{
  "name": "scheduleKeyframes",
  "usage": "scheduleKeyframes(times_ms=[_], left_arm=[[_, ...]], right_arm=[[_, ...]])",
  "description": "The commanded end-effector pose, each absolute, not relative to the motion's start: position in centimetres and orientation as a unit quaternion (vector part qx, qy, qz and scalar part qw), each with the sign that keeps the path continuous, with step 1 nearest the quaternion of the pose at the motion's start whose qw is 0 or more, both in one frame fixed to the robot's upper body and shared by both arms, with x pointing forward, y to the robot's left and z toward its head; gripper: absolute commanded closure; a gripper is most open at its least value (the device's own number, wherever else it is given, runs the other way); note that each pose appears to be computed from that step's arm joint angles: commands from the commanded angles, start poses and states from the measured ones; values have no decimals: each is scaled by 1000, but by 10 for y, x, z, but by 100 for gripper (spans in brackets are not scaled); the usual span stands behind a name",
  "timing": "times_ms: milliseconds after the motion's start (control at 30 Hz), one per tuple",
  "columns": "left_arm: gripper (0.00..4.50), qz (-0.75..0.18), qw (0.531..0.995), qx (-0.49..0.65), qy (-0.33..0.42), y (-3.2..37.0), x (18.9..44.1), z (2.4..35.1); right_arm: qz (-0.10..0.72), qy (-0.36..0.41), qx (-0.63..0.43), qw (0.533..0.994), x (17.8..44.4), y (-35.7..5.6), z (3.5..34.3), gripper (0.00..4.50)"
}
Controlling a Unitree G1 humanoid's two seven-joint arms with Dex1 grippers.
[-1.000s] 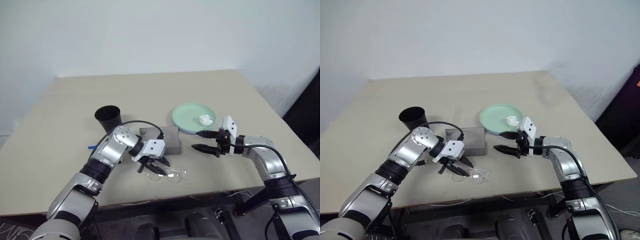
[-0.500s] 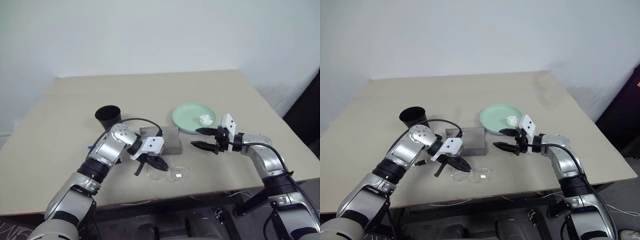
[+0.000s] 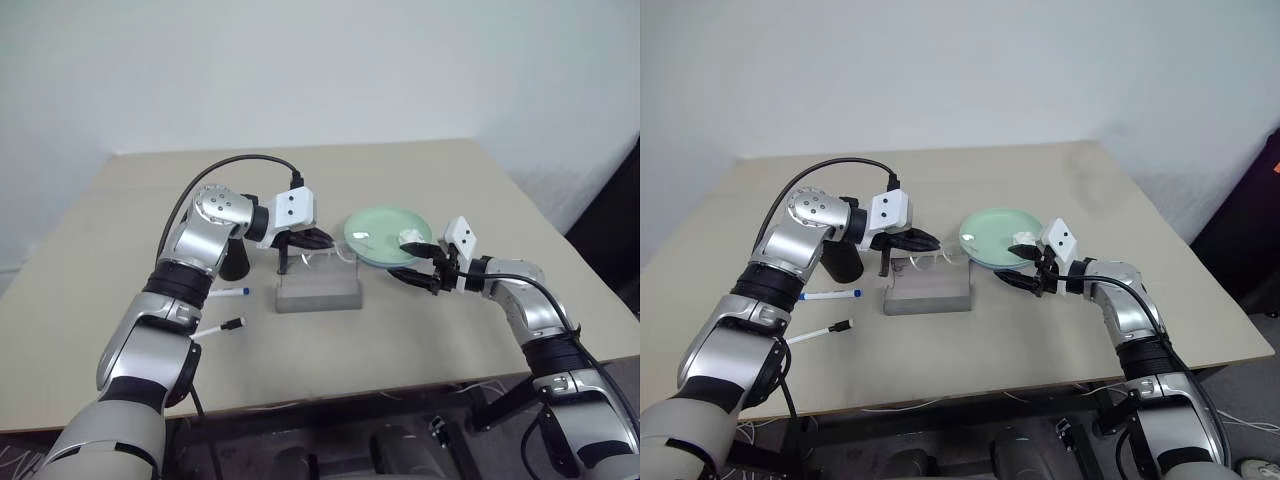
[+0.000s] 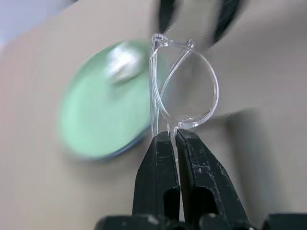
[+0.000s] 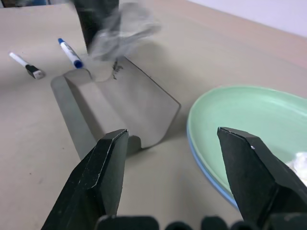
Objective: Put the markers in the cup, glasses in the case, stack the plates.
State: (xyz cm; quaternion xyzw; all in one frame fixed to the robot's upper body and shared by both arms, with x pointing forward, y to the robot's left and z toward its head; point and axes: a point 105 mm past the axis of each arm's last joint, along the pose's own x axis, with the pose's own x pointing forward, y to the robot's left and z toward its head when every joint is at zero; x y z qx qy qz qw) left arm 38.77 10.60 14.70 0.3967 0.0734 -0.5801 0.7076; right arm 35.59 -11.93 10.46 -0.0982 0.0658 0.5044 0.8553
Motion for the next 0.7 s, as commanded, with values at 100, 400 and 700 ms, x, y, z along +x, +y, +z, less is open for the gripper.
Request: scheduleKeyframes(times_ms=[100, 400, 700], left_arm=[[446, -578, 683, 442, 67, 100, 392, 135], [446, -595, 639, 475, 109, 105, 383, 107], [428, -618, 620, 463, 139, 108, 371, 97]], right_arm=[[501, 30, -107, 858, 361, -117, 122, 127], [498, 30, -107, 860, 358, -119, 120, 127], [495, 31, -107, 862, 359, -118, 118, 127]])
